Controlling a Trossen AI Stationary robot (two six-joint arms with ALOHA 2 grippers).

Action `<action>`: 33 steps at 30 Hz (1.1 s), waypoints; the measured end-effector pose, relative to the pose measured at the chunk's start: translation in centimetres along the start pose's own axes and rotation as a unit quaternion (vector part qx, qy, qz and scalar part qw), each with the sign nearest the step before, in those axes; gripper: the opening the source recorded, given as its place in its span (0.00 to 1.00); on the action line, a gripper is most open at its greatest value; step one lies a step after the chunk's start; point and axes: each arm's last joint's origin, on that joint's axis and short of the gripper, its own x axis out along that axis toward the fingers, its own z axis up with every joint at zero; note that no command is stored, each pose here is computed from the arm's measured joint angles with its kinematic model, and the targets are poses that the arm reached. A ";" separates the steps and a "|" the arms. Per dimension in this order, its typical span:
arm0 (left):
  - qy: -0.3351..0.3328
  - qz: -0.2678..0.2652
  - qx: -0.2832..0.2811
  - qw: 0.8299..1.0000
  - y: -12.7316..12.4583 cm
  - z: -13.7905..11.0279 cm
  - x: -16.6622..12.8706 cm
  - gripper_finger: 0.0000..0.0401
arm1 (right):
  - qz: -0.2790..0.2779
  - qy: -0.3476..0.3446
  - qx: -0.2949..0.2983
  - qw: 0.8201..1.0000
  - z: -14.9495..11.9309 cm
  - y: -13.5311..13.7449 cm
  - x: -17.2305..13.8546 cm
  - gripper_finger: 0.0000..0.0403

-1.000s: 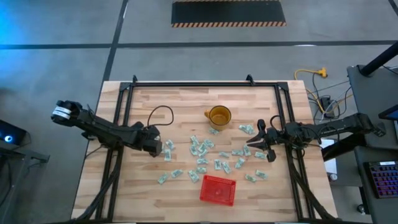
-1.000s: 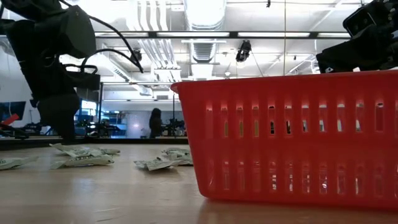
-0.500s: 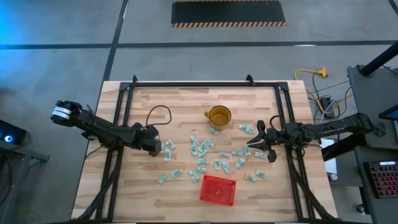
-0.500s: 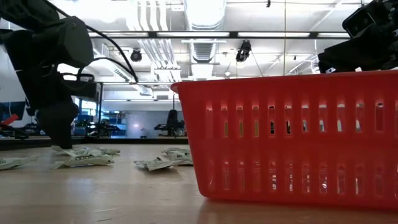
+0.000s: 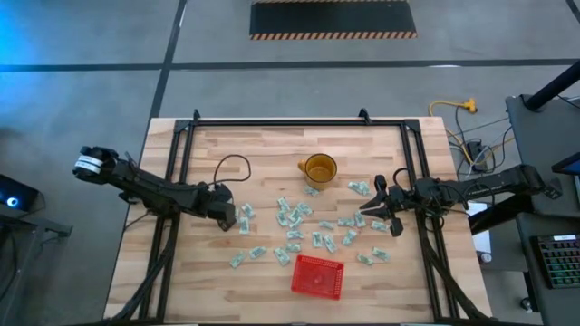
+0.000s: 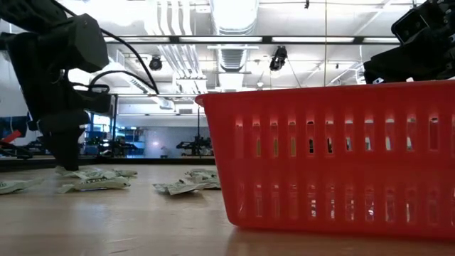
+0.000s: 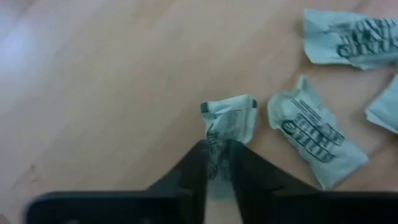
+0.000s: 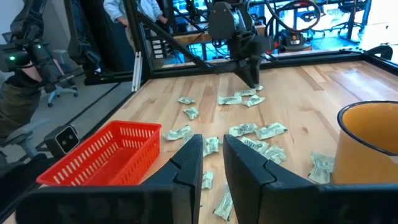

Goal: Pick and place Stevia / Truvia into bins
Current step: Put the stevia packet into the bin

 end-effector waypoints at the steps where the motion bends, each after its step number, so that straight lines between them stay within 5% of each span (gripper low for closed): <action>1: 0.002 -0.001 0.008 1.000 0.0 0.0 0.0 0.04 | 0.000 0.000 0.000 1.000 0.0 0.0 0.0 0.14; 10: 0.003 -0.003 0.069 0.998 -0.1 0.3 -0.7 0.00 | 0.000 0.000 -0.002 1.000 0.0 0.0 0.0 0.14; 18: -0.093 -0.010 0.104 0.990 -1.0 1.9 -2.9 0.00 | -0.001 0.001 -0.002 1.000 0.0 0.0 0.0 0.14; 22: -0.159 -0.056 0.154 0.974 -2.6 2.7 -3.6 0.00 | -0.002 0.001 -0.002 1.000 0.0 0.0 0.0 0.14; 27: -0.288 -0.171 0.231 0.914 -5.3 4.3 -5.2 0.00 | -0.002 0.001 -0.002 1.000 0.0 0.0 0.0 0.14; 33: -0.392 -0.310 0.351 0.792 -9.0 4.8 -6.2 0.00 | -0.002 0.001 -0.001 1.000 0.0 0.0 0.0 0.14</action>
